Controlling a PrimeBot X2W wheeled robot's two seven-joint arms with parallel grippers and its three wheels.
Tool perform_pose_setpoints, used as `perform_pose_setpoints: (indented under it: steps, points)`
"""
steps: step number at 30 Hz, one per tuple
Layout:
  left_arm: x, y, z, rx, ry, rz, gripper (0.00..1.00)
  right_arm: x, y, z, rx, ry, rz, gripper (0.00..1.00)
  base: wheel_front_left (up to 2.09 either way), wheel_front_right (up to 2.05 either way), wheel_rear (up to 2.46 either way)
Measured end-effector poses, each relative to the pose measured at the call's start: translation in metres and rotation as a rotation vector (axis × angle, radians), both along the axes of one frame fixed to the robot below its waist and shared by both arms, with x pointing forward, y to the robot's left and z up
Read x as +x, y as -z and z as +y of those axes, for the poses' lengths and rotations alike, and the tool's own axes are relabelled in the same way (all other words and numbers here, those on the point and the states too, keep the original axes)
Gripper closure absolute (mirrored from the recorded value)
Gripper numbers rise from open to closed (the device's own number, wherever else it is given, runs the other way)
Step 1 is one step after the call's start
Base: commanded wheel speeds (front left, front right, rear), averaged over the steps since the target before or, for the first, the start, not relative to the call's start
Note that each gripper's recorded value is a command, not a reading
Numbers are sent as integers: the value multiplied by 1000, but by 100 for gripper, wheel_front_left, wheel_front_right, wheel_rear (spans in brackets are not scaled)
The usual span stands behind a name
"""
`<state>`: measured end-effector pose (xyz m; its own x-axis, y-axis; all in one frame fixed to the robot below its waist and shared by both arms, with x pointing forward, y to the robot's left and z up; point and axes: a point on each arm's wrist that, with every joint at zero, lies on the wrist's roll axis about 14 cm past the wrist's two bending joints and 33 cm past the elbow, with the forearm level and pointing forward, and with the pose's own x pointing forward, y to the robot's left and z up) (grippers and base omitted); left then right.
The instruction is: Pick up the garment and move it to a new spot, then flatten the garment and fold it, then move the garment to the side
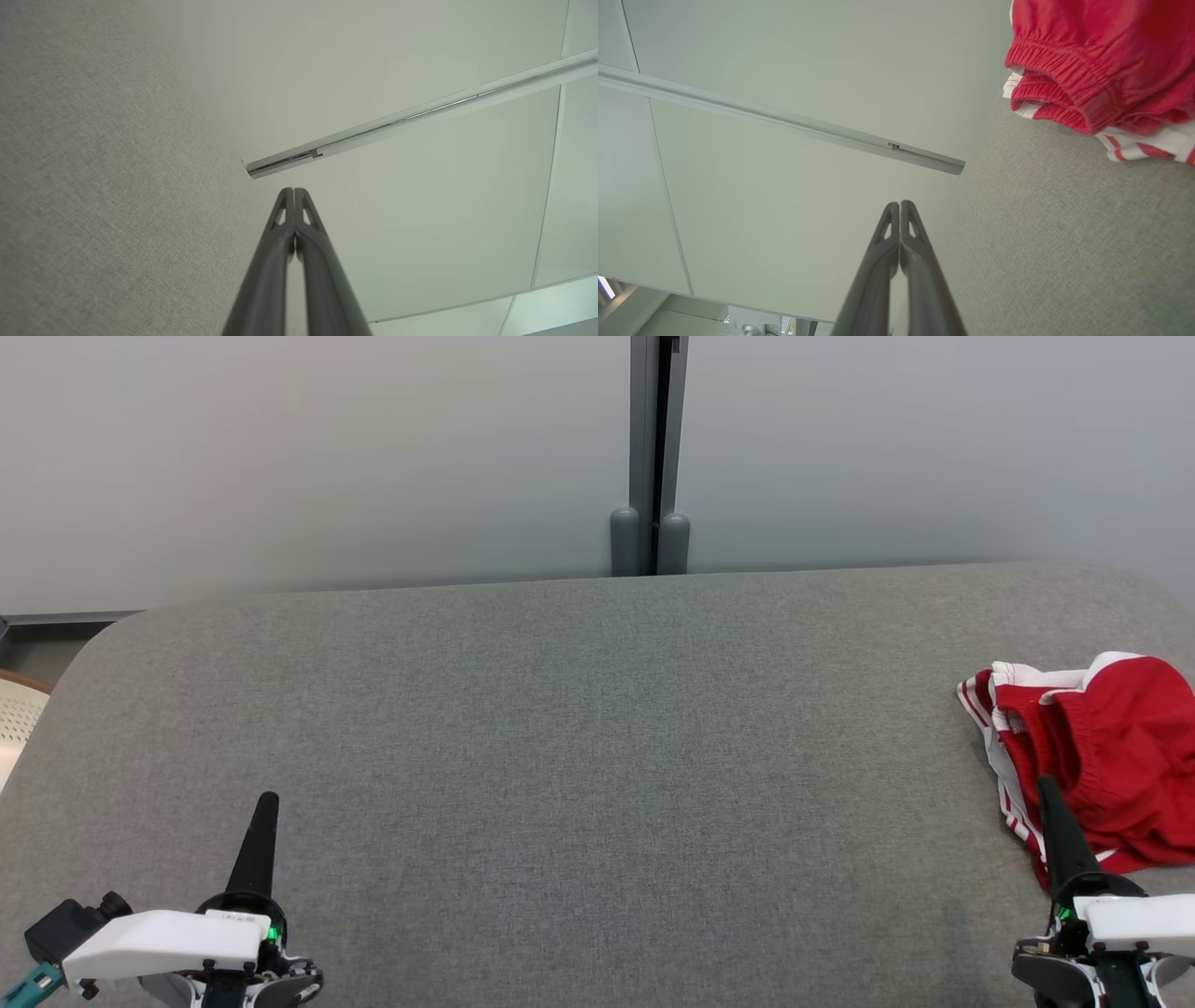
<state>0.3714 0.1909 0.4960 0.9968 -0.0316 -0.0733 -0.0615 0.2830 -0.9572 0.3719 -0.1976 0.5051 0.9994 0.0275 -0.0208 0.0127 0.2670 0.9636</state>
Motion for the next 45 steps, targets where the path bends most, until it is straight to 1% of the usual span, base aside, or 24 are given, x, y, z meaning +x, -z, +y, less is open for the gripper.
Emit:
perform_pose_setpoints:
  steps: [12,36,45]
  points:
    - [6,-3,2,-108,-15,-20,100,6,-1,0,99,11,-5,100,0,0,0]
    - [15,-7,8,-284,-42,-54,100,15,1,-3,266,34,-7,100,0,0,0]
    - [16,-8,8,-292,-44,-57,100,16,1,-3,272,35,-8,100,0,0,0]
